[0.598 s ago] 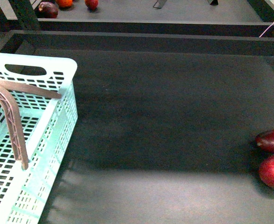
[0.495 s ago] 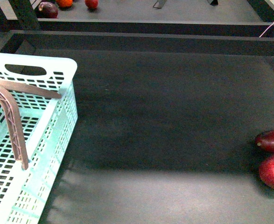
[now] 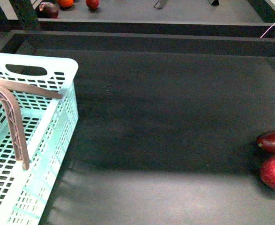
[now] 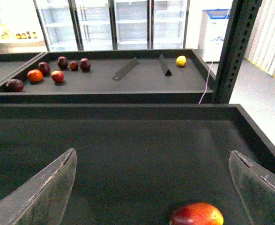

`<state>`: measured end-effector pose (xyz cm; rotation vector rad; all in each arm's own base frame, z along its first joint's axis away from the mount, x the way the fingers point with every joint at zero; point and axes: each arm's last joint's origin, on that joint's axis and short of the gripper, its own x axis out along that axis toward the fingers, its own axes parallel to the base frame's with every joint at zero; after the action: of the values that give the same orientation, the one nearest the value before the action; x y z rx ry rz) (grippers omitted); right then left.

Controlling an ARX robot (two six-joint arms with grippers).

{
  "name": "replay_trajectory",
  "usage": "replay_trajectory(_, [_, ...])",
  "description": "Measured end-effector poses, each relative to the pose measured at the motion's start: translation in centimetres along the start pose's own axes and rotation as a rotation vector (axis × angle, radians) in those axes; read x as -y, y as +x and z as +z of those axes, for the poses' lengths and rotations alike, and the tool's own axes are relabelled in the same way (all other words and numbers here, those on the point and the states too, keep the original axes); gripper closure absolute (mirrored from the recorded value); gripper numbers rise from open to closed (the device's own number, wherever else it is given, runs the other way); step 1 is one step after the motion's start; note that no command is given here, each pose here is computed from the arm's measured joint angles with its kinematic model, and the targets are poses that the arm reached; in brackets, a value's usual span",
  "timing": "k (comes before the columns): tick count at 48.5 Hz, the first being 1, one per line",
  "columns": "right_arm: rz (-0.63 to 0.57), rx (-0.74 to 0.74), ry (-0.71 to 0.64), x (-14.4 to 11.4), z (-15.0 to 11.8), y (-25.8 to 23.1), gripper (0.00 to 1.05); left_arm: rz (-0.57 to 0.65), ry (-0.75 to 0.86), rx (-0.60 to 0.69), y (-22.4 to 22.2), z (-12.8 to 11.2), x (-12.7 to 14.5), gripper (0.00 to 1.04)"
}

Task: Pick apple with right arm and hold basket with left

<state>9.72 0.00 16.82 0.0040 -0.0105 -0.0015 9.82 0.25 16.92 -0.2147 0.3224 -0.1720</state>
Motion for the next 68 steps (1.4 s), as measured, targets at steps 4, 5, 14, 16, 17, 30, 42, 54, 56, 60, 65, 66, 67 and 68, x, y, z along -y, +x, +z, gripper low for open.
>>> replay_trajectory(4, [0.002,0.0,0.0,0.0,0.0,0.0,0.09,-0.046,-0.244,-0.163,0.2,0.3,-0.6,0.07])
replay_trajectory(5, [0.003,0.0,0.0,0.0,0.0,0.0,0.09,-0.055,-0.284,-0.174,0.2,0.4,-0.8,0.07])
replay_trajectory(14, [0.002,0.0,0.0,0.0,0.0,0.0,0.09,-0.013,-0.615,-0.174,0.8,2.3,-3.2,0.07])
replay_trajectory(16, [0.002,0.0,0.0,0.0,0.0,0.0,0.09,0.022,-0.683,-0.177,1.3,2.4,-4.0,0.07])
replay_trajectory(17, [0.002,0.0,0.0,0.0,0.0,0.0,0.09,0.036,-0.711,-0.179,1.6,2.4,-4.3,0.07])
replay_trajectory(30, [0.002,0.0,0.0,0.0,0.0,0.0,0.09,0.141,-0.928,-0.196,6.4,2.7,-6.5,0.07])
replay_trajectory(42, [0.002,0.0,0.0,0.0,0.0,0.0,0.09,0.207,-1.044,-0.197,11.8,3.5,-6.6,0.07])
replay_trajectory(54, [0.002,0.0,0.0,0.0,0.0,0.0,0.09,0.272,-1.058,-0.203,14.8,3.3,-7.1,0.07])
replay_trajectory(56, [0.002,0.0,0.0,0.0,0.0,0.0,0.09,0.283,-1.06,-0.202,15.1,3.2,-7.2,0.07])
replay_trajectory(60, [0.002,0.0,0.0,0.0,0.0,0.0,0.09,0.299,-1.072,-0.204,15.8,3.1,-7.5,0.07])
replay_trajectory(65, [0.002,0.0,0.0,0.0,0.0,0.0,0.09,0.322,-1.087,-0.21,16.2,2.9,-7.7,0.07])
replay_trajectory(66, [0.002,0.0,0.0,0.0,0.0,0.0,0.09,0.322,-1.088,-0.211,16.2,2.8,-7.7,0.07])
replay_trajectory(67, [0.002,0.0,0.0,0.0,0.0,0.0,0.09,0.323,-1.09,-0.212,16.3,2.8,-7.7,0.07])
replay_trajectory(68, [0.002,0.0,0.0,0.0,0.0,0.0,0.09,0.323,-1.092,-0.213,16.3,2.8,-7.6,0.07])
